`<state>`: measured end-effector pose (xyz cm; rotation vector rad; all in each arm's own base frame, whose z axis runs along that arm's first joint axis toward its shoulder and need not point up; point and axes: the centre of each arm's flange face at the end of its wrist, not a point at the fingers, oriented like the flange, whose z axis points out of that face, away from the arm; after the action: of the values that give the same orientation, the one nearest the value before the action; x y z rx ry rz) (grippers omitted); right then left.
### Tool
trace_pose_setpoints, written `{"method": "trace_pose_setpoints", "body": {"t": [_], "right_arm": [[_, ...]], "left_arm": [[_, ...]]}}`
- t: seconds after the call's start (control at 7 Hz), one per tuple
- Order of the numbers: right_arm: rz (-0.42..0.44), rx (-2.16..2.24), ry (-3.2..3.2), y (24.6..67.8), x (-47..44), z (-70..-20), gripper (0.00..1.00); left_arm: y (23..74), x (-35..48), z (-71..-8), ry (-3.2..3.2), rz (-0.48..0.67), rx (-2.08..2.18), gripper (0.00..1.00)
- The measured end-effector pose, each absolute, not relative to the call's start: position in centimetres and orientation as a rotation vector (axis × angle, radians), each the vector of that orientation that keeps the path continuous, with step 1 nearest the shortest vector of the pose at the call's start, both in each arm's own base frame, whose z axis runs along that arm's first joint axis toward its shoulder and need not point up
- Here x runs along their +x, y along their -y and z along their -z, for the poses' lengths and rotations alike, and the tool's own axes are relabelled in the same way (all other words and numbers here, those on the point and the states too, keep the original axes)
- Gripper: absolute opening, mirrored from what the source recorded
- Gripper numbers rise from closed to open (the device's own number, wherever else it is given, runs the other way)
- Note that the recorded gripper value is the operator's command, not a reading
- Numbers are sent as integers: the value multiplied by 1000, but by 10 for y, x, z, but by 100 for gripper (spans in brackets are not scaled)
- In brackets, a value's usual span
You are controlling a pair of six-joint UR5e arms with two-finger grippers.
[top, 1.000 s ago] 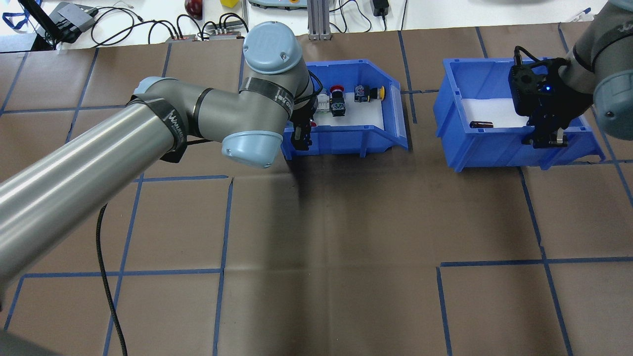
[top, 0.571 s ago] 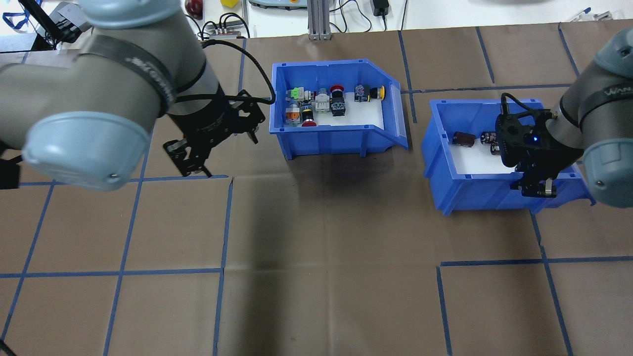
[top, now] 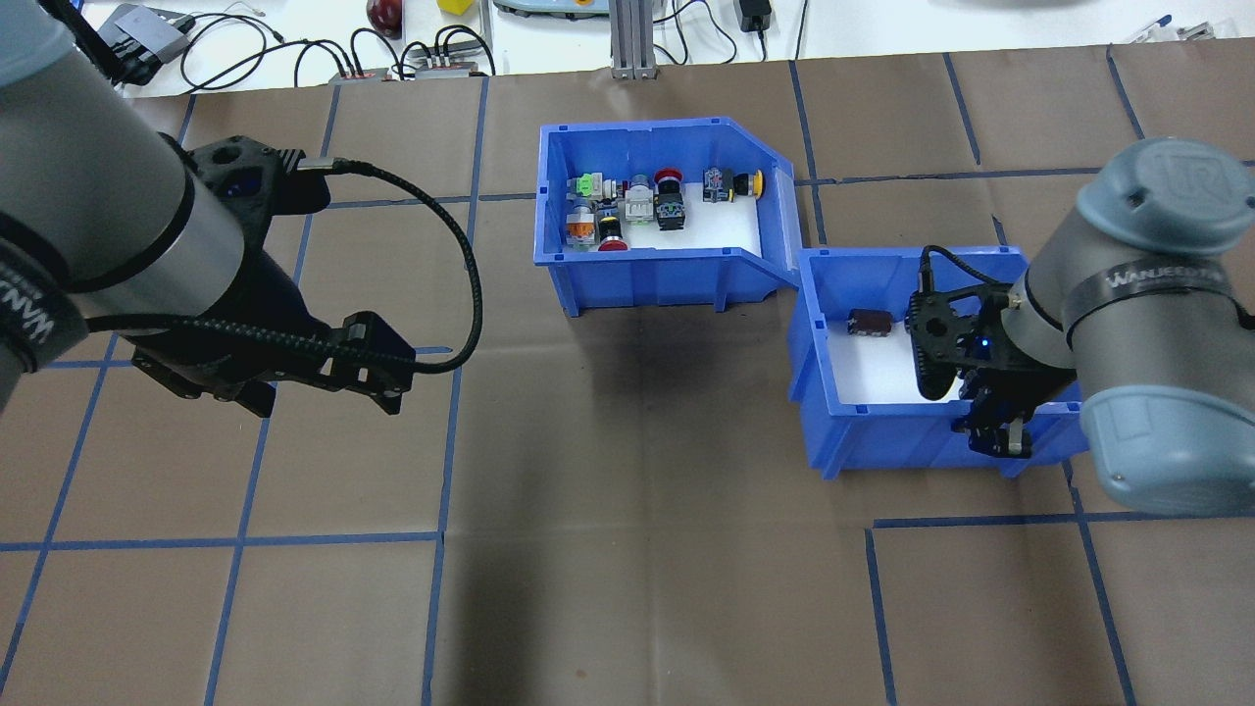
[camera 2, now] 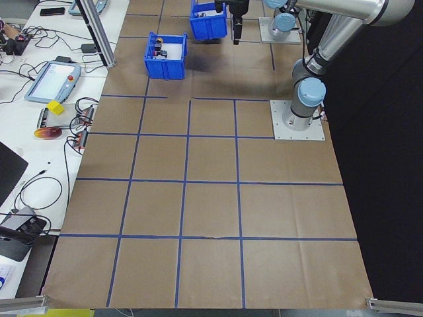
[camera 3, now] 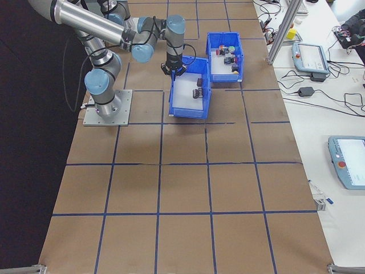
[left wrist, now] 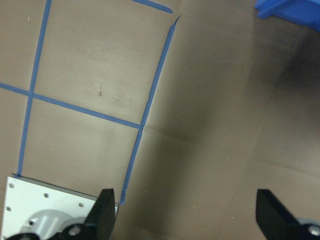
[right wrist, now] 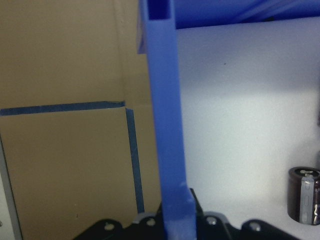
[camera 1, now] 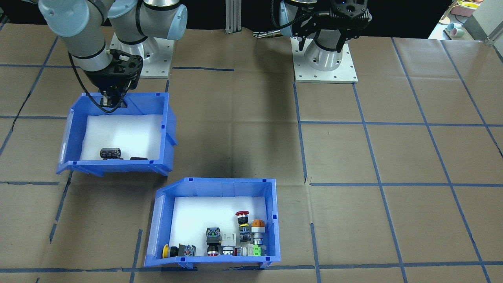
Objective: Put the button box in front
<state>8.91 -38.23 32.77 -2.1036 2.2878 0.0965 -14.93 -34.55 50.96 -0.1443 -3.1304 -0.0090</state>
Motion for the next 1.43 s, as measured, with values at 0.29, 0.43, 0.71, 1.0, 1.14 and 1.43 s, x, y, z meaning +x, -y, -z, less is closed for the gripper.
{"method": "trace_pose_setpoints", "body": {"t": [0.29, 0.43, 0.71, 1.0, 1.14, 1.43], "right_arm": [[-102, -2128, -2287, 361, 149, -325, 9], [-77, -2151, -2292, 349, 181, -325, 9], [15, -2168, -2323, 330, 241, -321, 9], [83, -2149, -2360, 320, 293, -297, 9], [103, -2166, -2373, 316, 314, -284, 9], [96, -2213, -2402, 314, 327, -272, 9]], "left_arm": [[340, -119, -508, 3128, -52, -277, 100], [338, -114, -508, 3130, -69, -284, 100], [336, -111, -509, 3140, -74, -292, 100], [337, -111, -508, 3142, -76, -294, 100], [337, -111, -508, 3141, -77, -294, 100], [336, -110, -508, 3142, -80, -293, 100]]}}
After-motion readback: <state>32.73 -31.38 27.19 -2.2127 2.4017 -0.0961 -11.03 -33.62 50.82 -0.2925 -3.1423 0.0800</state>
